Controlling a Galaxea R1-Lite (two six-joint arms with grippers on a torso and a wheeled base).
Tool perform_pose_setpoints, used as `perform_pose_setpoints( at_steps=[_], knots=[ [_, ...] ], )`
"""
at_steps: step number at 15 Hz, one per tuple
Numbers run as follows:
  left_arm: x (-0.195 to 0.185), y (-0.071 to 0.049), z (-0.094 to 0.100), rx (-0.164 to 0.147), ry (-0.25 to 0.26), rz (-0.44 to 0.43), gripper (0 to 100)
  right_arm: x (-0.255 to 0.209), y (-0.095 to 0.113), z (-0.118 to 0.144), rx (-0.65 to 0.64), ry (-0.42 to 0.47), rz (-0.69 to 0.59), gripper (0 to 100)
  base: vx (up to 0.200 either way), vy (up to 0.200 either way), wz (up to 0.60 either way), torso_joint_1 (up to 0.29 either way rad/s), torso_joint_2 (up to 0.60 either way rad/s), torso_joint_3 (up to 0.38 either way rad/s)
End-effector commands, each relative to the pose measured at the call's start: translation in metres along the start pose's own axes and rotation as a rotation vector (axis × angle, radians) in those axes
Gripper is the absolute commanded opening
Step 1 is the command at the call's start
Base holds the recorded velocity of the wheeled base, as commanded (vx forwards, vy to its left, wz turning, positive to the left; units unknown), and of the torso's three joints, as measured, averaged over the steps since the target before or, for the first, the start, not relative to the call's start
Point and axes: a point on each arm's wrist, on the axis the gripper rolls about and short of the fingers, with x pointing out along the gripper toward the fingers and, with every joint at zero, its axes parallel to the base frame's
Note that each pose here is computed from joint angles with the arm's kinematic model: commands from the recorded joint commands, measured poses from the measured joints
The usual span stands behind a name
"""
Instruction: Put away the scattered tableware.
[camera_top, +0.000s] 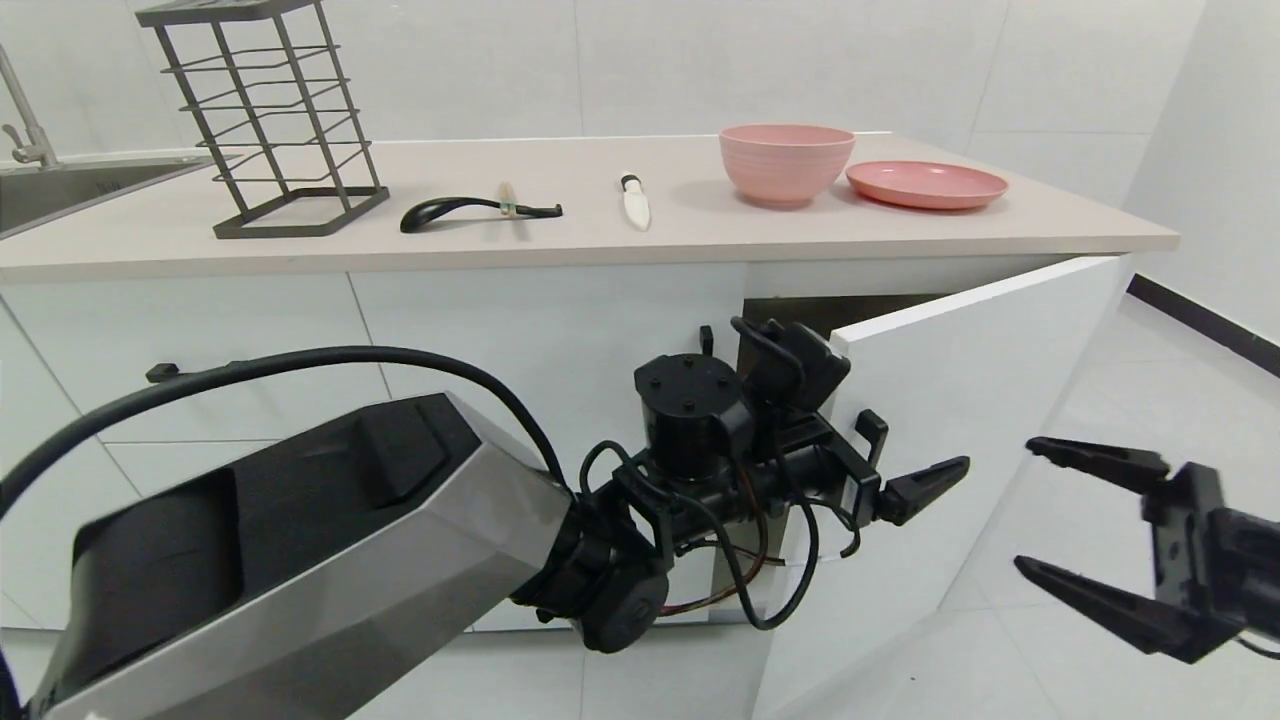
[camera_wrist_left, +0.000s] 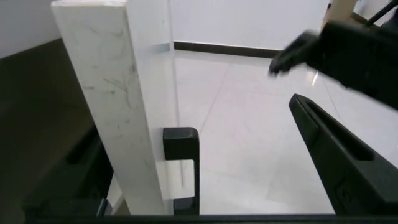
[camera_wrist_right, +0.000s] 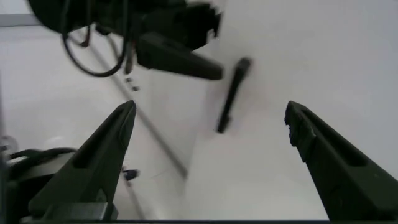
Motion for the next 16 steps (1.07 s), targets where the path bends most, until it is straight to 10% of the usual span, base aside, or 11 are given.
perform_pose_setpoints(
  at_steps=[1,6,16],
  knots=[
    [0.010,-0.029,0.002,-0.006,-0.013,-0.066,100,-0.048,0.021,0.054,-0.304,-0.082,-0.261,100,0.000,0.000,0.00,0.000,0.00,0.000],
    [0.021,-0.068,-0.004,-0.037,-0.059,-0.155,100,-0.059,0.057,0.105,-0.614,-0.216,-0.262,100,0.000,0.000,0.00,0.000,0.00,0.000],
    [0.060,-0.129,-0.033,-0.084,-0.093,-0.267,100,-0.069,0.079,0.142,-0.826,-0.299,-0.282,100,0.000,0.000,0.00,0.000,0.00,0.000]
  ],
)
